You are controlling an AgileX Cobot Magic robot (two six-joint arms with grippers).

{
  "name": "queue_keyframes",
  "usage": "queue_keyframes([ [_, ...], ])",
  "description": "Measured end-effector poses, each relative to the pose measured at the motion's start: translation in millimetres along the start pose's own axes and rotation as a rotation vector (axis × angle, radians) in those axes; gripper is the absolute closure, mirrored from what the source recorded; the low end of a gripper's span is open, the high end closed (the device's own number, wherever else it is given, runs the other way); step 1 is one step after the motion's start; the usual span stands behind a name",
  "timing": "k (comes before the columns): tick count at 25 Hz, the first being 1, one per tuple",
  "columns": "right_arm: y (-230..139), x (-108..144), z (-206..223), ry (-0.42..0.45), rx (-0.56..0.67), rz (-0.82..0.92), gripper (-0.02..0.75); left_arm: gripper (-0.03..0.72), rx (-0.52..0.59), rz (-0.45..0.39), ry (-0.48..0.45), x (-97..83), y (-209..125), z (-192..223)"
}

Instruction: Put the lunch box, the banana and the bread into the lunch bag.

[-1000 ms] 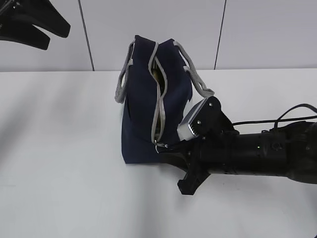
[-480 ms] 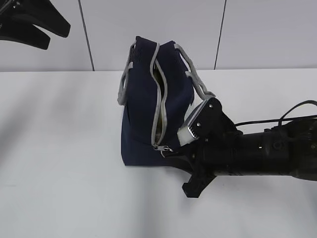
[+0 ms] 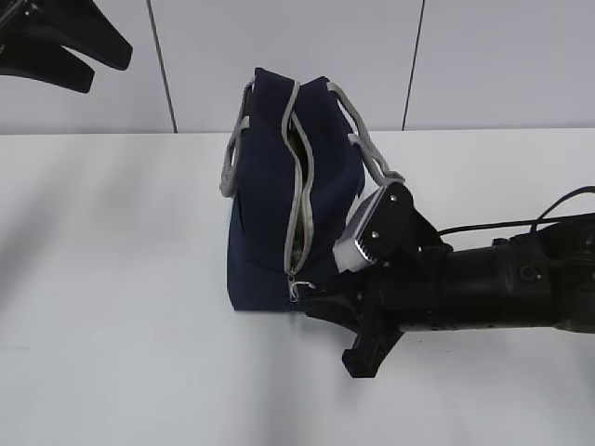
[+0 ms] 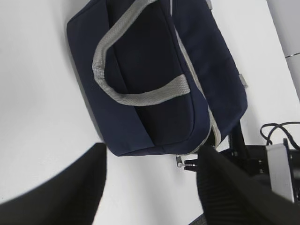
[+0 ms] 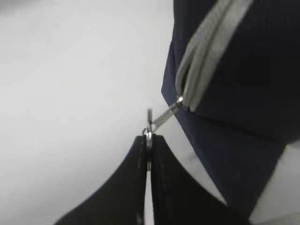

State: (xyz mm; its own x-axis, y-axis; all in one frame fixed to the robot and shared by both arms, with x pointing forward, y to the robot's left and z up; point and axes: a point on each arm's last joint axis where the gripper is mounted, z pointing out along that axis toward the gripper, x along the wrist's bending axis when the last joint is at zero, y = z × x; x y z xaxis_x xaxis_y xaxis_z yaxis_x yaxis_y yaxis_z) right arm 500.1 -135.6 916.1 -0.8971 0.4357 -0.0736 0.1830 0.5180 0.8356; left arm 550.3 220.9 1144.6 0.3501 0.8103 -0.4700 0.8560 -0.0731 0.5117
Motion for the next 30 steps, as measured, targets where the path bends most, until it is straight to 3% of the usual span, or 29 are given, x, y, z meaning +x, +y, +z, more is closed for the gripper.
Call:
queue_keyframes([
  [7, 25, -2, -13, -0.01, -0.081, -0.036, 0.754, 0.265, -0.011, 0.0, 0.003, 0.3, 1, 0],
  [17, 75, -13, -25, 0.051, -0.124, -0.101, 0.754, 0.265, -0.012, 0.006, 0.004, 0.3, 1, 0],
  [23, 109, -25, -41, -0.018, -0.159, -0.141, 0.754, 0.265, -0.013, 0.048, 0.004, 0.4, 1, 0],
  [30, 131, -33, -47, -0.03, -0.188, -0.106, 0.754, 0.265, -0.014, 0.143, 0.002, 0.1, 1, 0],
])
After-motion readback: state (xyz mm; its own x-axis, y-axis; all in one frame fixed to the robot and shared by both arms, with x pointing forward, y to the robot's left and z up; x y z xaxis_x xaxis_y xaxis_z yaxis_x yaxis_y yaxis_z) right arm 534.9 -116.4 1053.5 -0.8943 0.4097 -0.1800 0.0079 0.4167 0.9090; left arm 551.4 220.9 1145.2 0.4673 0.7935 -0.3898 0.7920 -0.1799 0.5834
